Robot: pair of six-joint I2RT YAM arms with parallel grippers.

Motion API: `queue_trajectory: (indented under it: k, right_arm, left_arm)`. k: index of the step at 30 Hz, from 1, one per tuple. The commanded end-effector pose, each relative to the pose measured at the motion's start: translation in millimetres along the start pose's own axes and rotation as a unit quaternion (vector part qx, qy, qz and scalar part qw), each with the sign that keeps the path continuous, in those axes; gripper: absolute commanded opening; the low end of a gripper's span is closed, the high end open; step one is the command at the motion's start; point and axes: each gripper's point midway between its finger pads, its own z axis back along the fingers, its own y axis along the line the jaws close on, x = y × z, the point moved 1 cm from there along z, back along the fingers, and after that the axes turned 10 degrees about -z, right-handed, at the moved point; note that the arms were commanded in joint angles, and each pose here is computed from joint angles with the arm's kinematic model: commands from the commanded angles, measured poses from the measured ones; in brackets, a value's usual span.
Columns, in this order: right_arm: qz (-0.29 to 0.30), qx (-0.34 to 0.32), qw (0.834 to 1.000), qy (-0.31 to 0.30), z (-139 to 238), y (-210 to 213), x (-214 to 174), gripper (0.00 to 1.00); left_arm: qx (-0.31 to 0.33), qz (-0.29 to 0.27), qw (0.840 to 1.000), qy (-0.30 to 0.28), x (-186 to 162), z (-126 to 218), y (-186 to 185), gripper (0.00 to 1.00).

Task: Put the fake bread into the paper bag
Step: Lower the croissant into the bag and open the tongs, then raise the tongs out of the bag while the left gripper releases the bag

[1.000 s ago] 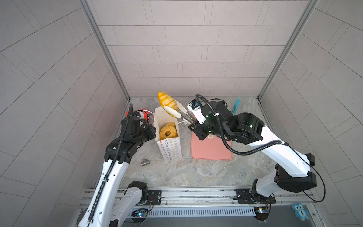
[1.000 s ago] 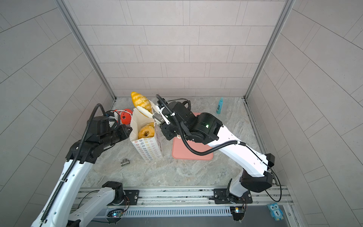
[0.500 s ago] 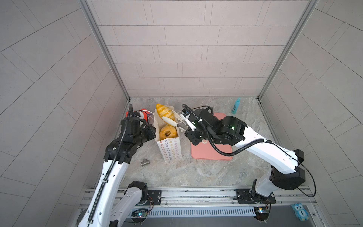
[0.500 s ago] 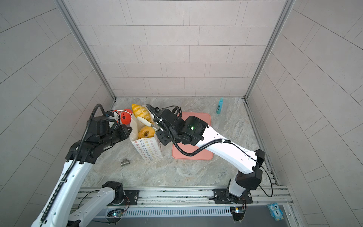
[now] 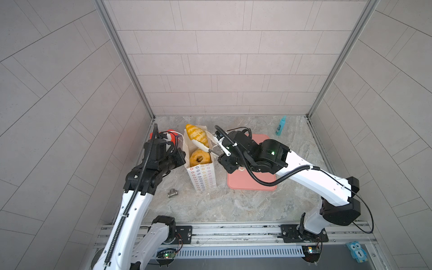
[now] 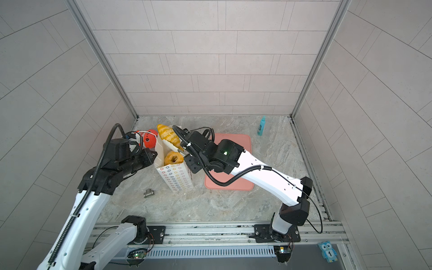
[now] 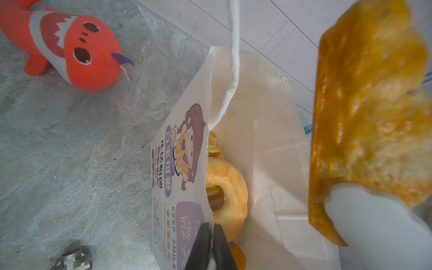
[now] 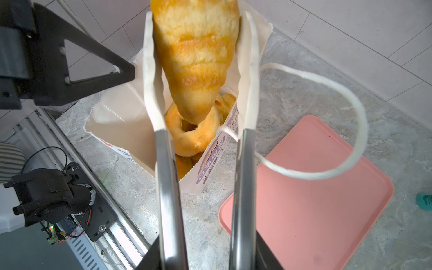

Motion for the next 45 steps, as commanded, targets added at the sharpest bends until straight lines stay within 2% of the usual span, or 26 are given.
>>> queue_trajectory:
  k: [1, 13, 15, 17, 19, 20, 24, 29, 36, 41, 45]
  right_arm:
    - [-0.008, 0.0, 0.999, -0.031, 9, 1, 13, 0.5]
    - [-0.008, 0.002, 0.999, -0.043, 19, 0, 19, 0.53]
    - [-0.008, 0.005, 0.999, -0.047, 23, 1, 21, 0.53]
    - [-0.007, 0.005, 0.999, -0.052, 28, 0, 24, 0.52]
    - [-0.004, 0.003, 0.998, -0.059, 34, -2, 27, 0.52]
    - [-0.003, 0.001, 0.998, -0.063, 37, -3, 28, 0.52]
    - [0.007, -0.012, 0.997, -0.075, 48, -10, 33, 0.51]
    - [0.015, -0.028, 0.995, -0.091, 62, -20, 40, 0.51]
    - [0.012, -0.054, 0.992, -0.116, 82, -45, 51, 0.51]
    - [-0.013, -0.089, 0.987, -0.13, 95, -84, 56, 0.49]
    - [-0.06, -0.133, 0.98, -0.135, 96, -136, 53, 0.49]
  left_arm:
    - [0.001, -0.003, 1.0, -0.009, 0, 3, 1, 0.1]
    - [0.0, -0.003, 1.0, -0.01, 2, 3, 0, 0.12]
    - [-0.001, -0.005, 1.0, -0.011, 3, 4, -1, 0.23]
    - [-0.001, -0.008, 1.0, -0.013, 5, 6, -2, 0.44]
    - [-0.003, -0.014, 1.0, -0.018, 9, 11, -5, 0.7]
    - [-0.003, -0.016, 1.0, -0.02, 10, 12, -5, 0.78]
    - [0.003, -0.03, 0.999, -0.037, 21, 27, -9, 0.99]
    - [0.021, -0.051, 0.995, -0.078, 41, 55, -12, 1.0]
    - [0.087, -0.082, 0.982, -0.146, 72, 96, -4, 1.0]
    - [0.168, -0.079, 0.967, -0.174, 97, 108, 15, 1.0]
    - [0.217, -0.052, 0.953, -0.204, 114, 112, 34, 1.0]
